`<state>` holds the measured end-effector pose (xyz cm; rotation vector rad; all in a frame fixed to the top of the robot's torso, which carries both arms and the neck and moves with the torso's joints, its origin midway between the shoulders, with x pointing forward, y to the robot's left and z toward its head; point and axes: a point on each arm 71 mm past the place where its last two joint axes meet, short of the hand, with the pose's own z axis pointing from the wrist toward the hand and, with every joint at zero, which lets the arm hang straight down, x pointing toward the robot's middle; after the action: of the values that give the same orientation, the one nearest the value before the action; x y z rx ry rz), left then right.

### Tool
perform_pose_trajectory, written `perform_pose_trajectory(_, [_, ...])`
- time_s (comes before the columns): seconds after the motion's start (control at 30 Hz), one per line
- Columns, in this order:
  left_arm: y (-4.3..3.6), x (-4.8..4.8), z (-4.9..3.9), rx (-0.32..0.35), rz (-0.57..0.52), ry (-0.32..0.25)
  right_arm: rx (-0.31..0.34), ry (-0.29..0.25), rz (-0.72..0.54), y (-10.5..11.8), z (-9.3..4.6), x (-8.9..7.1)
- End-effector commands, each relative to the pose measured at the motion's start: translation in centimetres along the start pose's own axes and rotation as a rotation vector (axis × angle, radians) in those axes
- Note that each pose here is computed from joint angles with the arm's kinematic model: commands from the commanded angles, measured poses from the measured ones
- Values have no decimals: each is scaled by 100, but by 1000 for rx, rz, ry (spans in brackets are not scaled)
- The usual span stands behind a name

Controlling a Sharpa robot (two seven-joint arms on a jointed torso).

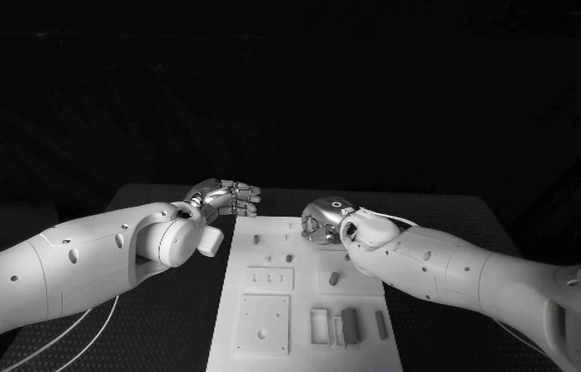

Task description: Assemble the parts on the task board

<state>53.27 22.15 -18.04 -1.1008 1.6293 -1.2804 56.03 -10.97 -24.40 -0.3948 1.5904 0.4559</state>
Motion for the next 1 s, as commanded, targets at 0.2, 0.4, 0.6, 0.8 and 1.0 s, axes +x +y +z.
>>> perform_pose_trajectory(0.2, [-26, 37, 18, 17, 4, 14, 21, -127, -16, 35, 71, -95])
perform_pose_trajectory(0.4, [-36, 41, 20, 20, 5, 12, 23, -156, -21, 84, 120, -118])
perform_pose_trajectory(0.6, [-84, 64, 31, 28, 7, 16, 20, -161, -32, 141, 181, -124])
perform_pose_trajectory(0.8, [-143, 82, 39, 39, 11, 19, 21, -161, -37, 153, 203, -126])
perform_pose_trajectory(1.0, [-200, 97, 44, 50, 16, 23, 11, -155, -37, 200, 221, -123])
